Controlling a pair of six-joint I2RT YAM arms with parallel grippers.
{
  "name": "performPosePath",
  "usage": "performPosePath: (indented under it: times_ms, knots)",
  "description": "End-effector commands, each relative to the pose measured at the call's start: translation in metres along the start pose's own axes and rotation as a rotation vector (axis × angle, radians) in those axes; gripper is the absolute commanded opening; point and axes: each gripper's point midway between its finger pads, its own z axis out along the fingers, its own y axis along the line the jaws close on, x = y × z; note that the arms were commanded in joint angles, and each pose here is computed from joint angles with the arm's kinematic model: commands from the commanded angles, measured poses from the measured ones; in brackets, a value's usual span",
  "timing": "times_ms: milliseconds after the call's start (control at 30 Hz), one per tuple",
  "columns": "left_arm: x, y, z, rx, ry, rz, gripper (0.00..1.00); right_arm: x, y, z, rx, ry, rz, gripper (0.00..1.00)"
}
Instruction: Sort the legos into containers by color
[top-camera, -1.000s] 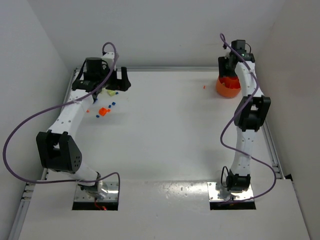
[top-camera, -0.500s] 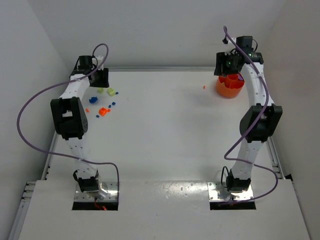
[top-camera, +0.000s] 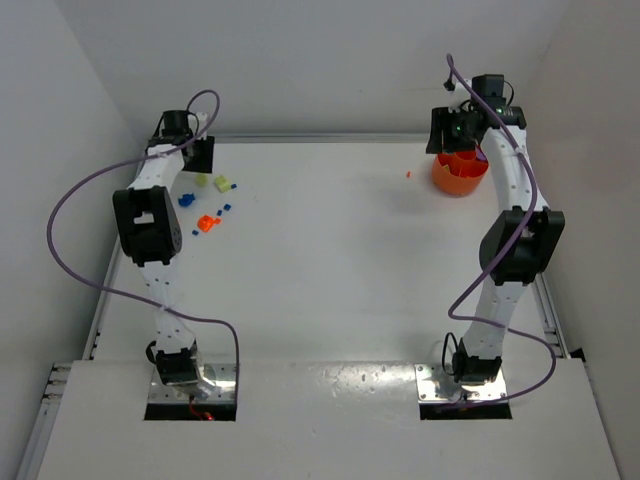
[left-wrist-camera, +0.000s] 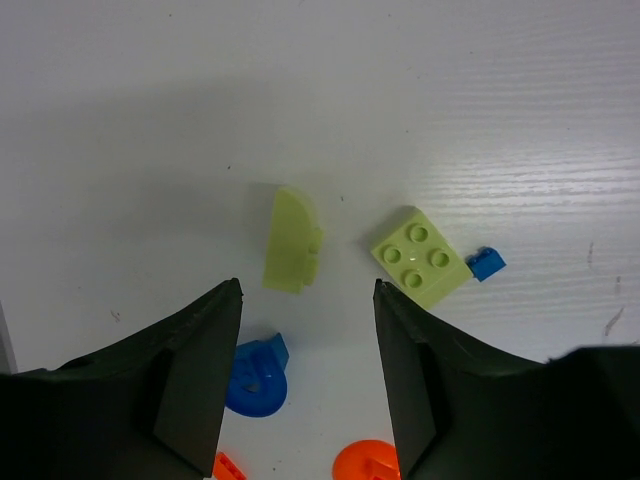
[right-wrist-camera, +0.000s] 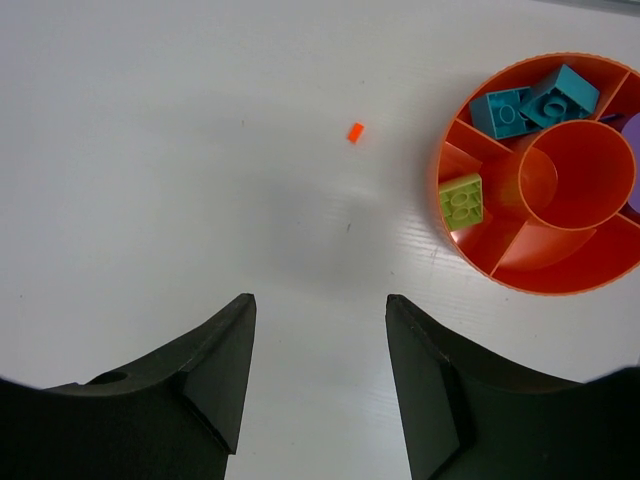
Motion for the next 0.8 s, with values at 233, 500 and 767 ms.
performPosePath:
  times_ms: [233,500,767]
  knots:
    - [0.002,0.020,0.015,-0.052,0.003,0.012,0.61,-0.014,0.004,-0.004,-0.016,-0.043,-0.005,0.56]
    - [0.017,0.027,0.032,-0.047,0.037,-0.013,0.53,-0.014,0.001,-0.002,-0.007,-0.042,-0.005,0.56]
    - [0.024,0.031,0.037,-0.040,0.054,-0.012,0.42,-0.010,0.002,0.001,-0.018,-0.026,-0.001,0.56]
